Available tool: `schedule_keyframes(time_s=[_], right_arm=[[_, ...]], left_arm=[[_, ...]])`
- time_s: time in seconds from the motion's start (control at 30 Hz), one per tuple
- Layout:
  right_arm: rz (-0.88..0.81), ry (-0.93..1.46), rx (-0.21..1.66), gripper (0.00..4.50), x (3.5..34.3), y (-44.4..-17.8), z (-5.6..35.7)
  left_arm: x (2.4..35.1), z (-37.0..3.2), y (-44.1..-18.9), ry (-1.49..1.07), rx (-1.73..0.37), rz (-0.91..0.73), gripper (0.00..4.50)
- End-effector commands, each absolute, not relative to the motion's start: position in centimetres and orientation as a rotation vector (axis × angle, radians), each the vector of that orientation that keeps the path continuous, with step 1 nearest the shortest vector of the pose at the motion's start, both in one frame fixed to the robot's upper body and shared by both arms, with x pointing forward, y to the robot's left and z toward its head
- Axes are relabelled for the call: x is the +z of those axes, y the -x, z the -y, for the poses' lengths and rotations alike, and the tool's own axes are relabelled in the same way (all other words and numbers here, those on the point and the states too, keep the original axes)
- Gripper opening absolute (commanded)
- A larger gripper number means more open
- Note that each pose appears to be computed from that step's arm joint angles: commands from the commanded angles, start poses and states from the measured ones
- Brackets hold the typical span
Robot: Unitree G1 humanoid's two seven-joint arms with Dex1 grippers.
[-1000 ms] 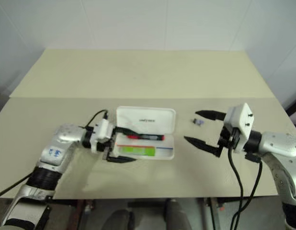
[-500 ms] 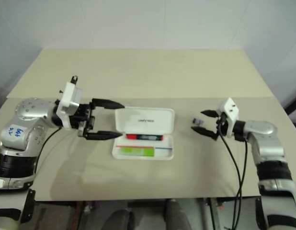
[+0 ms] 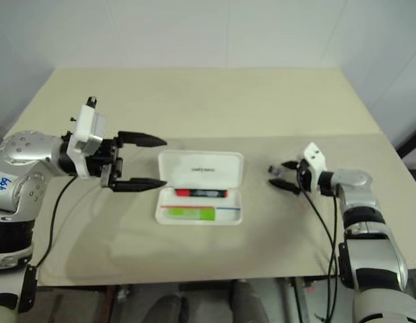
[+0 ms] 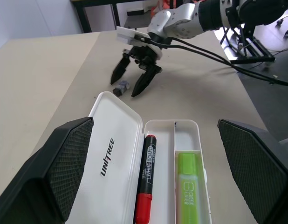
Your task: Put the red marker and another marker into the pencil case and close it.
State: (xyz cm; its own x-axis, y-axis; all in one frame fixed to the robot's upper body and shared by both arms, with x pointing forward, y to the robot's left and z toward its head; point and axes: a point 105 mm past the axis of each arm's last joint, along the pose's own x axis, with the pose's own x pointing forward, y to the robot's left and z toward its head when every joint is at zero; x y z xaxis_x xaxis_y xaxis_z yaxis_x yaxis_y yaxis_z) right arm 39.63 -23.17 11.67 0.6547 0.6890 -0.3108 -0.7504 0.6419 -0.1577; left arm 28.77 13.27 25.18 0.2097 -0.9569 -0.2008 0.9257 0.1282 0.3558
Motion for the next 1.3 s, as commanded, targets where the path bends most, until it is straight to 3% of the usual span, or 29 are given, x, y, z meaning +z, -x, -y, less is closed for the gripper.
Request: schedule_keyframes(time_s=[0.03,0.23,0.3,0.5,0.67,1.0,1.13,1.3], right_arm=[[-0.193,0.288,0.82,3.24,12.4,-39.9,23.3],[-0.149,0.265,0.852,0.9,12.4,-39.9,22.1],[-0.138,0.263,0.861,0.33,12.5,-39.9,21.7],[-0.109,0.274,0.913,0.33,12.4,-39.4,20.7],[-0.04,0.326,0.99,0.33,14.4,-38.0,20.5],[0.011,0.389,1.171,0.33,18.1,-32.4,17.7],[-0.009,0.364,1.28,0.33,17.6,-30.2,14.8],[-0.104,0.38,1.421,0.33,14.2,-28.9,11.3]], left_arm=[[26.3,-13.6,-28.3,-0.471,-1.355,0.13,4.5],[26.2,-13.4,-28.4,-0.466,-1.351,0.138,4.5],[26.1,-13.2,-28.5,-0.46,-1.354,0.14,4.5],[25.5,-13.0,-28.9,-0.443,-1.357,0.144,4.5],[24.0,-13.8,-29.1,-0.437,-1.349,0.125,4.5],[20.4,-15.0,-28.5,-0.445,-1.346,0.08,4.5],[19.3,-14.9,-28.0,-0.449,-1.36,0.06,4.5],[18.7,-14.5,-28.1,-0.443,-1.369,0.053,4.5]])
